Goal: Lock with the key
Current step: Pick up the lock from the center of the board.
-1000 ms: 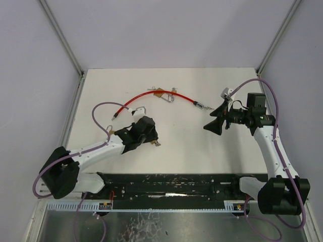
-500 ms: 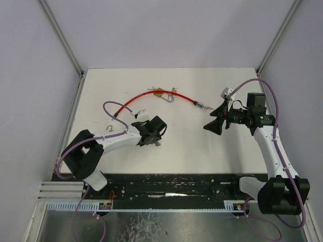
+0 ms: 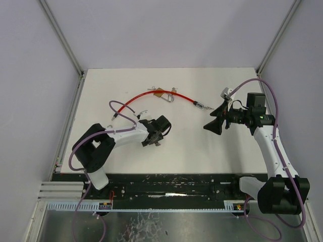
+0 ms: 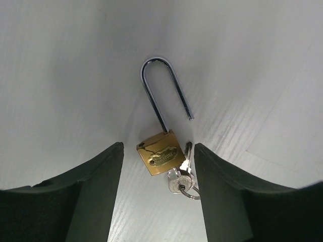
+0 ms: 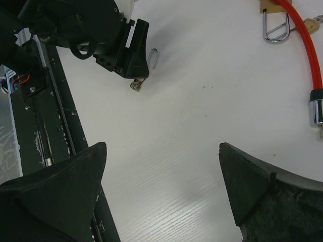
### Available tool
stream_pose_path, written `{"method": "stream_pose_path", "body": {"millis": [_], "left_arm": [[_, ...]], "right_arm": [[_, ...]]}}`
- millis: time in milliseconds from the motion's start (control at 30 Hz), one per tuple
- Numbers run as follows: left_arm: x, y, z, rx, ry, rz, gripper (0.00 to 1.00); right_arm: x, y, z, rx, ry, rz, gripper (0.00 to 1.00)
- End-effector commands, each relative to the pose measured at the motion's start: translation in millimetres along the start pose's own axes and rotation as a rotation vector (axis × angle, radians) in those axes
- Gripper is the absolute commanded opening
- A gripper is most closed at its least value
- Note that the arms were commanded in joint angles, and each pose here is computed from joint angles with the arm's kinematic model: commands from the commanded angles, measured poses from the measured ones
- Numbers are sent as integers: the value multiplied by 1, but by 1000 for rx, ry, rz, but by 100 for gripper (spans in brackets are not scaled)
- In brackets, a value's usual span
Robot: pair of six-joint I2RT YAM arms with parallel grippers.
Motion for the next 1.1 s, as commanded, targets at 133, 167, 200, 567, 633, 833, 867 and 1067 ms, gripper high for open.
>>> {"method": "stream_pose_path", "body": {"millis": [133, 167, 200, 567, 633, 833, 867, 1067], "left_arm": [[2, 3, -3, -29, -18, -77, 53], [2, 4, -2, -26, -17, -83, 52], [2, 4, -2, -24, -16, -87, 51], [5, 3, -1, -6, -17, -109, 47], [5, 2, -1, -7, -20, -104, 46], [3, 2, 1, 11, -14, -96, 40], [3, 2, 1, 11, -12, -94, 39], [1, 1, -2, -10, 30, -57, 33]], "right_arm": [[3, 0, -7, -7, -13, -12, 99], [3, 0, -7, -7, -13, -11, 99], [3, 0, -7, -8, -14, -11, 99], [2, 0, -7, -6, -9, -13, 99], [2, 1, -7, -6, -9, -15, 99], [2, 1, -6, -5, -3, -21, 99], [2, 1, -6, -5, -2, -21, 99], [4, 3, -6, -15, 24, -57, 99]]}}
Point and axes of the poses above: each gripper's point midway between its finger pads, its own y axis out along the fingers, its own x axis along the line the jaws close on, z = x × y, the point moved 8 cm from there along -y, back along the fingers, and after that the axes turned 14 degrees about y, right-handed, at the moved point
